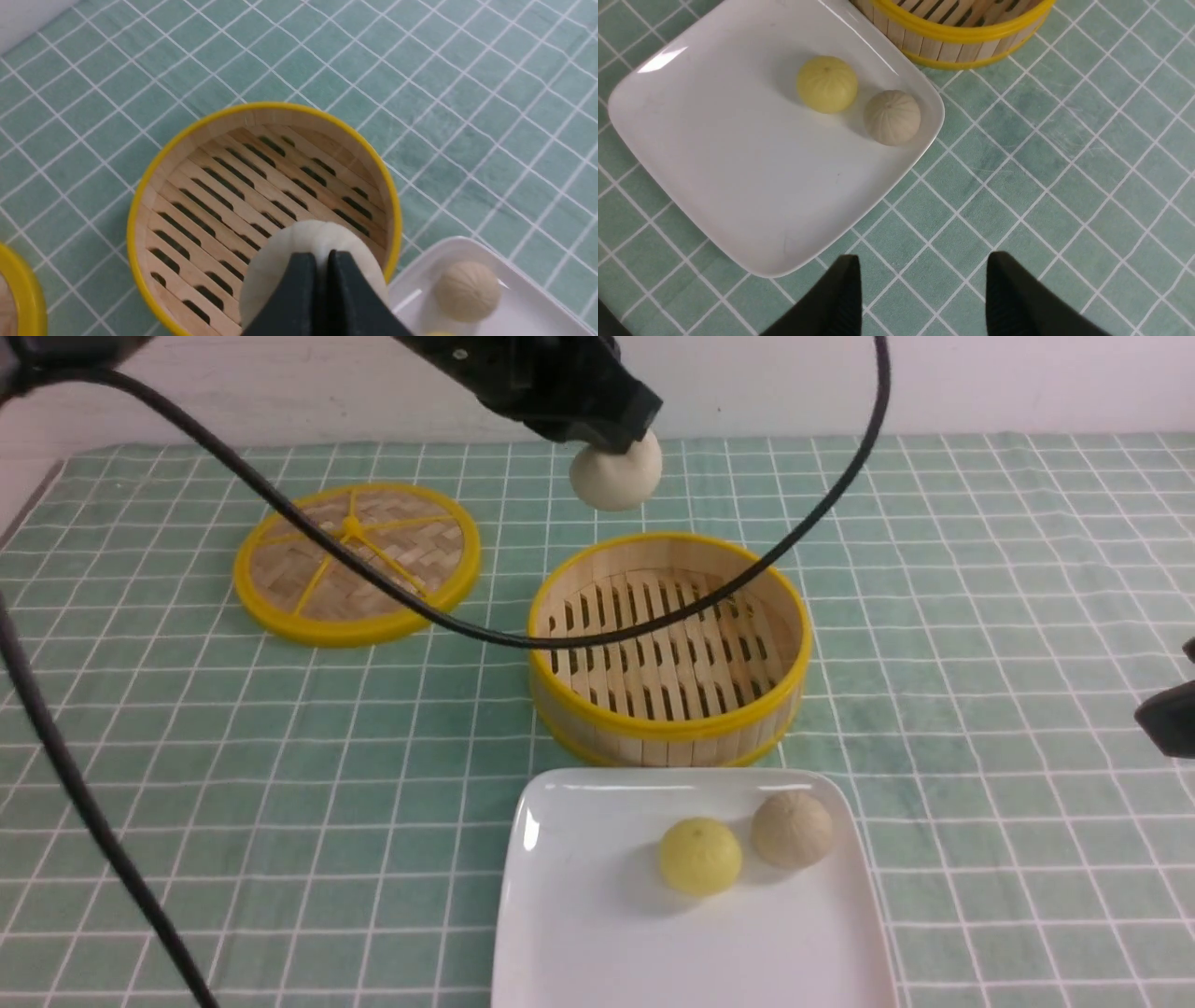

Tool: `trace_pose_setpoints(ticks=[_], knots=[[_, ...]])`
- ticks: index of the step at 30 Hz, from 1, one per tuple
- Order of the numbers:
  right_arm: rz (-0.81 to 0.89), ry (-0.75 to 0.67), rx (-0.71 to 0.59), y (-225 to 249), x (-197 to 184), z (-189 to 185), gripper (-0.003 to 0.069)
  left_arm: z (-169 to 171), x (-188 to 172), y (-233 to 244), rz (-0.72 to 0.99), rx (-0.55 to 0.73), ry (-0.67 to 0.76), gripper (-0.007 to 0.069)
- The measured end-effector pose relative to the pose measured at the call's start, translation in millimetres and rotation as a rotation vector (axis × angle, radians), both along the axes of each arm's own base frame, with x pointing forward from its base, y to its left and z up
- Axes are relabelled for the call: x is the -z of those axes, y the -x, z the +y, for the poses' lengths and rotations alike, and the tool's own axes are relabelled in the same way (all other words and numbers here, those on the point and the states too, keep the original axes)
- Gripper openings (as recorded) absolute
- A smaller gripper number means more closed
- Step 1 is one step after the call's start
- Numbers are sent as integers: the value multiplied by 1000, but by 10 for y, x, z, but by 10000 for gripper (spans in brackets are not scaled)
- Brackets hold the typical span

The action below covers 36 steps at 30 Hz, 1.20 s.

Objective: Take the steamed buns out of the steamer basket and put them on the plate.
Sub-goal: Use the left arm to put the steamed stuffed bun into the plate

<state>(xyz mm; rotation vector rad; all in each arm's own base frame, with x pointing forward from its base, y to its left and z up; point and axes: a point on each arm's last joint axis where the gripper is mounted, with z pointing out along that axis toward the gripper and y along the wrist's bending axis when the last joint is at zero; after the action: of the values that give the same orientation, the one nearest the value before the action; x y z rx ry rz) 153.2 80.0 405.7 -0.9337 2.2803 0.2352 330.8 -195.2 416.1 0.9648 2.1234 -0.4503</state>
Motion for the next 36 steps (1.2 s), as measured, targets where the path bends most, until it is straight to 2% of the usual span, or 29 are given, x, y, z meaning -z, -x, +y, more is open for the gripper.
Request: trace_pose_setpoints(ticks=[7,12,19,21,22,25,29,36], knots=[[-13,21,-5,-8,1,-12,358,210,-342,495,107,2,4,23],[-14,22,-7,-7,2,-12,358,187,-315,563,169,-17,32,24],[-15,26,-9,-8,2,-14,358,16,429,606,373,5,-135,25],[-11,21,-11,-5,3,-9,358,14,827,571,418,-12,-246,25],[-11,20,-12,-4,3,-8,358,12,854,559,414,-17,-247,25],[-1,-3,-19,5,-1,11,358,-13,1307,428,419,-51,-300,25],[4,-16,-24,11,-4,23,358,-93,1645,268,413,-71,-306,25],[5,-21,-29,13,-5,28,358,-206,2020,55,380,-83,-301,25]])
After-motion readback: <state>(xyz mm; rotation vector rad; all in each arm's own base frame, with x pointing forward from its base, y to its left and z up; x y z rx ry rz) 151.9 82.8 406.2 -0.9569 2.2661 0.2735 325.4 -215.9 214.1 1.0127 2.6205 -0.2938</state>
